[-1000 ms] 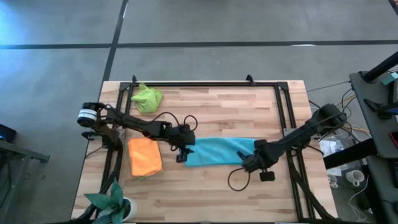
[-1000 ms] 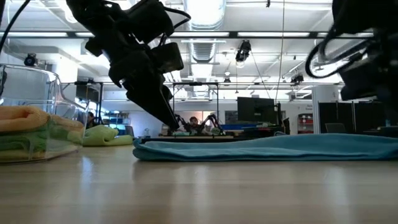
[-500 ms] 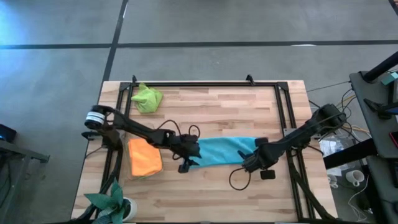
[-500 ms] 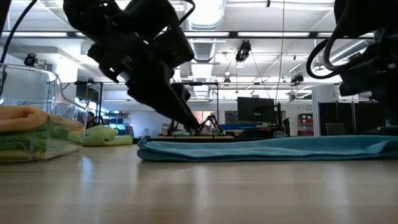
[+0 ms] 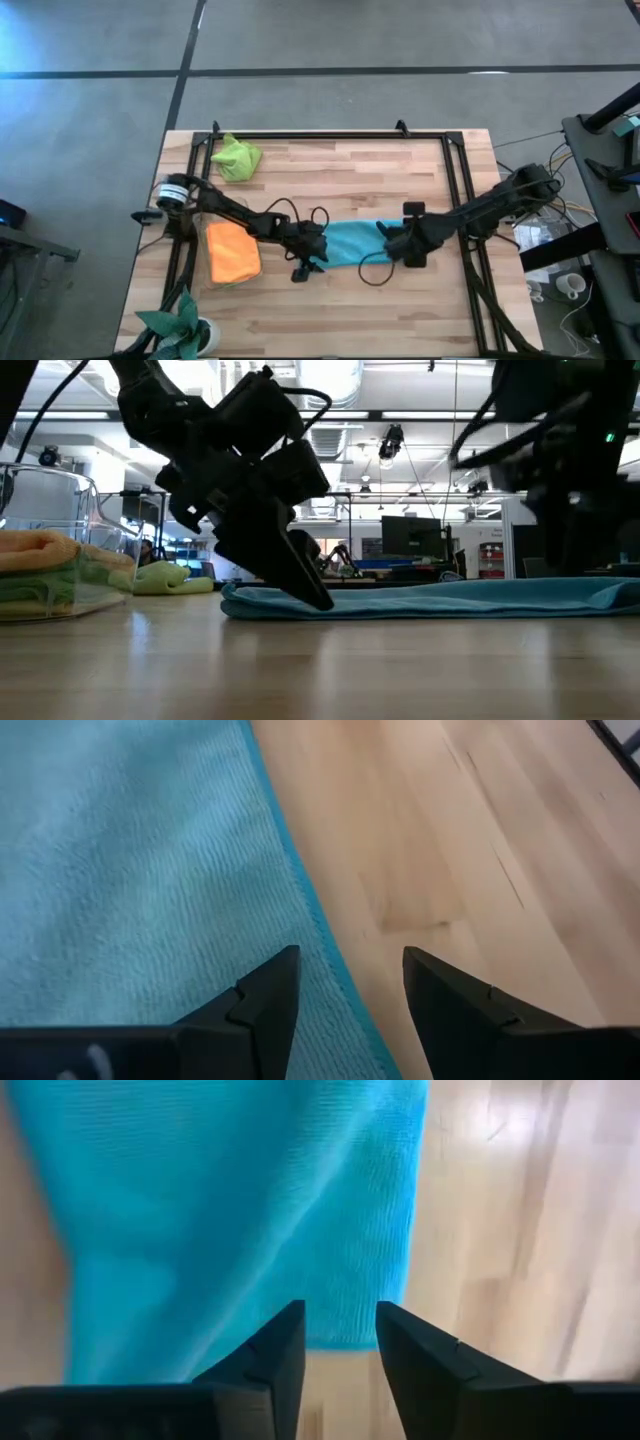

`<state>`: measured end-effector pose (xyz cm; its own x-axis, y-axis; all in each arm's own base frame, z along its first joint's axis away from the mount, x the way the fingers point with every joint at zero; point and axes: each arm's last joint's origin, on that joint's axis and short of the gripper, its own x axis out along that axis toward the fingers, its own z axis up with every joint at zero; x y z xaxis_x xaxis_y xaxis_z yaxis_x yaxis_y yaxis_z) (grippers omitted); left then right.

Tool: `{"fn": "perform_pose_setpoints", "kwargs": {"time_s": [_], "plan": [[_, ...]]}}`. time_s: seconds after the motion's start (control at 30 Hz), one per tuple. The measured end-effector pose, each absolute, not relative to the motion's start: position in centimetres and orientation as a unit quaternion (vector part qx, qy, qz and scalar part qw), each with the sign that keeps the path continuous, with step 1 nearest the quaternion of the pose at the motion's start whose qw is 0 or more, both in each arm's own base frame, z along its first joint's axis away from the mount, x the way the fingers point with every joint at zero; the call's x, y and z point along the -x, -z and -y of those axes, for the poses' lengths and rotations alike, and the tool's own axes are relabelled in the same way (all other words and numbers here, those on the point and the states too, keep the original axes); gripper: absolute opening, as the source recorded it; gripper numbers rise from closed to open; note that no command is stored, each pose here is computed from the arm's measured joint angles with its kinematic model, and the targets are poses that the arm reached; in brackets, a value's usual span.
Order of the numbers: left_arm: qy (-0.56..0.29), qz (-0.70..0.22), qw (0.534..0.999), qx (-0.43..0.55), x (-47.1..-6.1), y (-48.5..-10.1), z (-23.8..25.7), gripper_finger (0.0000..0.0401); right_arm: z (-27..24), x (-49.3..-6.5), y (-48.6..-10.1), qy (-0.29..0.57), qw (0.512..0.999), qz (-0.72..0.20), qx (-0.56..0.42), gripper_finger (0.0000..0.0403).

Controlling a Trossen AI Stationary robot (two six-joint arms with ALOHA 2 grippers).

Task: Fold microfiber towels
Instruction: Fold the blue microfiber towel on the table

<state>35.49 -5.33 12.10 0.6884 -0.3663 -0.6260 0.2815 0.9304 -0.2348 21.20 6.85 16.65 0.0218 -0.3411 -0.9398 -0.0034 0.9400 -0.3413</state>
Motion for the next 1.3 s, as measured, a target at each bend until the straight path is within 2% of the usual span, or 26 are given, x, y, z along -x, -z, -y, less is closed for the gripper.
{"fn": "perform_pose_setpoints", "kwargs": {"time_s": [0.2, 0.4, 0.87, 1.0, 1.13, 1.3], "plan": [[0.195, -0.380, 0.902, 0.063, -34.7, -11.2, 5.8, 0.0164, -4.0, -20.6, -14.5, 0.117, 0.681, -0.711, 0.131, 0.0096], [0.207, -0.387, 0.896, 0.067, -34.2, -11.1, 6.0, 0.0164, -2.5, -21.1, -14.3, 0.108, 0.686, -0.713, 0.097, 0.0080], [0.225, -0.437, 0.867, 0.084, -32.6, -12.3, 6.0, 0.0164, -0.4, -22.2, -13.6, 0.071, 0.726, -0.678, 0.095, 0.0075], [0.223, -0.445, 0.863, 0.085, -32.3, -12.6, 6.0, 0.0164, 0.2, -22.1, -13.6, 0.071, 0.715, -0.687, 0.109, 0.0075], [0.224, -0.441, 0.865, 0.083, -32.2, -13.1, 6.0, 0.0164, 0.2, -22.2, -14.6, 0.075, 0.700, -0.701, 0.113, 0.0075], [0.205, -0.394, 0.894, 0.063, -33.2, -14.6, 5.9, 0.0164, -0.4, -23.5, -16.2, 0.081, 0.721, -0.681, 0.102, 0.0075]]}}
